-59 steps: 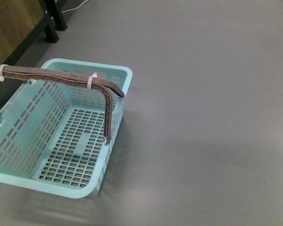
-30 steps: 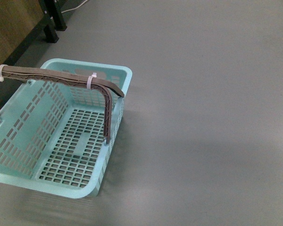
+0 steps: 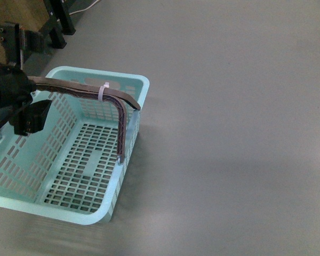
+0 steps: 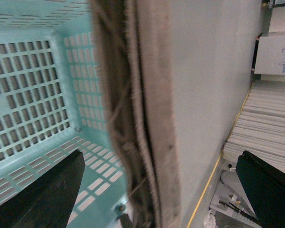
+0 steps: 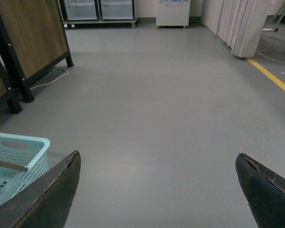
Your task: Pick lemon and mango into basket
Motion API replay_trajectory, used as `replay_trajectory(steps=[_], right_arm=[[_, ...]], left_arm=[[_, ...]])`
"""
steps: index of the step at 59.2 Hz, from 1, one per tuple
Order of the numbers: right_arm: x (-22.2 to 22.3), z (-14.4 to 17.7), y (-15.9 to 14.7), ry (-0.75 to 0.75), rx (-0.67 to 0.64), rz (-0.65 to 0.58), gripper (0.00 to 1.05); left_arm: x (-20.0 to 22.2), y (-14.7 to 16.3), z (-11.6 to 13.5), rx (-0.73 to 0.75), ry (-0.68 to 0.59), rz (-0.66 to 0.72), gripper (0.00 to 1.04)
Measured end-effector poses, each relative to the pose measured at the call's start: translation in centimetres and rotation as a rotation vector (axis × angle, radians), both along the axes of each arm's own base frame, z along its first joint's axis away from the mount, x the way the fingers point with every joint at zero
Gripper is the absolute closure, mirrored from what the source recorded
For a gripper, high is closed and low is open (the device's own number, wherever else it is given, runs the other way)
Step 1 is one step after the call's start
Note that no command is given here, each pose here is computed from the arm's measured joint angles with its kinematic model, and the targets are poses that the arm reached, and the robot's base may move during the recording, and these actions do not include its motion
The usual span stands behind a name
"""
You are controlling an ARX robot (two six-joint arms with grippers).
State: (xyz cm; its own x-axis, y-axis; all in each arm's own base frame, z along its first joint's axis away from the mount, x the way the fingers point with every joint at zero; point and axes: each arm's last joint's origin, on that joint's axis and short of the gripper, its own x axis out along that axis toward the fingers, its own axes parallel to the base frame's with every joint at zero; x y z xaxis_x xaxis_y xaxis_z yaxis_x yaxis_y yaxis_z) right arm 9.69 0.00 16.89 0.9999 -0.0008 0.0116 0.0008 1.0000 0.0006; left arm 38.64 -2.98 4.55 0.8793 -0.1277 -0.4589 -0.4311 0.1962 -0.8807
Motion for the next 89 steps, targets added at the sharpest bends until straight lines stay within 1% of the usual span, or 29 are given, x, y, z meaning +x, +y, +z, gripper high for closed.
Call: replay_trajectory(steps=[15,20,25,32,34,38,41,51,54,57,62,63,68,69,72,73,78,81,82,86,87,89], right_arm=[[0.0,0.0,0.0,0.0,0.0,0.0,0.09],[0.0,0.0,0.0,0.0,0.0,0.0,0.09],[0.0,0.0,0.0,0.0,0.0,0.0,0.09],[0.0,0.0,0.0,0.0,0.0,0.0,0.09],[0.0,0.0,0.0,0.0,0.0,0.0,0.09],[0.0,0.0,0.0,0.0,0.0,0.0,0.09],[0.0,0.0,0.0,0.0,0.0,0.0,0.09],[0.0,0.0,0.0,0.0,0.0,0.0,0.09],[0.0,0.0,0.0,0.0,0.0,0.0,0.09],[0.0,0.0,0.0,0.0,0.0,0.0,0.09],[0.0,0.0,0.0,0.0,0.0,0.0,0.09],[0.0,0.0,0.0,0.0,0.0,0.0,0.09],[0.0,0.0,0.0,0.0,0.0,0.0,0.09],[0.0,0.0,0.0,0.0,0.0,0.0,0.09],[0.0,0.0,0.0,0.0,0.0,0.0,0.09],[0.0,0.0,0.0,0.0,0.0,0.0,0.09],[0.0,0.0,0.0,0.0,0.0,0.0,0.09],[0.0,0.0,0.0,0.0,0.0,0.0,0.09],[0.0,0.0,0.0,0.0,0.0,0.0,0.09],[0.0,0.0,0.0,0.0,0.0,0.0,0.09],[0.0,0.0,0.0,0.0,0.0,0.0,0.09],[0.0,0.0,0.0,0.0,0.0,0.0,0.09]], left_arm=[[2.7,-1.2,-0.9,0.011,0.007,-0.027,0.07],[3.0,-1.4,-1.0,0.023,0.016,-0.035,0.2],[3.3,-1.7,-0.9,0.026,0.026,-0.039,0.36],[3.2,-1.8,-1.2,0.028,0.051,-0.041,0.54],[3.2,-1.8,-1.3,0.027,0.062,-0.038,0.61],[3.1,-1.7,-1.4,0.003,0.073,-0.013,0.7],[3.1,-1.8,-1.3,-0.003,0.073,-0.014,0.74],[1.9,-2.0,-0.3,-0.009,0.075,0.013,0.75],[1.0,-2.0,0.8,-0.026,0.069,0.025,0.75],[-0.4,-2.1,2.8,-0.052,0.043,0.044,0.75],[-3.0,-2.4,6.5,-0.084,-0.012,0.068,0.75],[-3.9,-2.5,7.8,-0.092,-0.023,0.073,0.75],[-6.6,-2.6,11.8,-0.121,-0.07,0.086,0.75],[-6.7,-2.6,12.0,-0.122,-0.073,0.086,0.75],[-8.1,-2.4,14.1,-0.14,-0.107,0.092,0.75],[-8.3,-2.4,14.3,-0.141,-0.111,0.092,0.75],[-10.7,-1.9,17.4,-0.163,-0.164,0.107,0.75],[-11.7,-1.6,18.6,-0.171,-0.187,0.117,0.75],[-12.4,-1.4,19.4,-0.176,-0.204,0.126,0.75],[-13.6,-0.8,20.6,-0.186,-0.236,0.139,0.75],[-14.4,-0.4,21.5,-0.199,-0.259,0.148,0.75],[-15.1,0.0,22.3,-0.21,-0.281,0.153,0.75]])
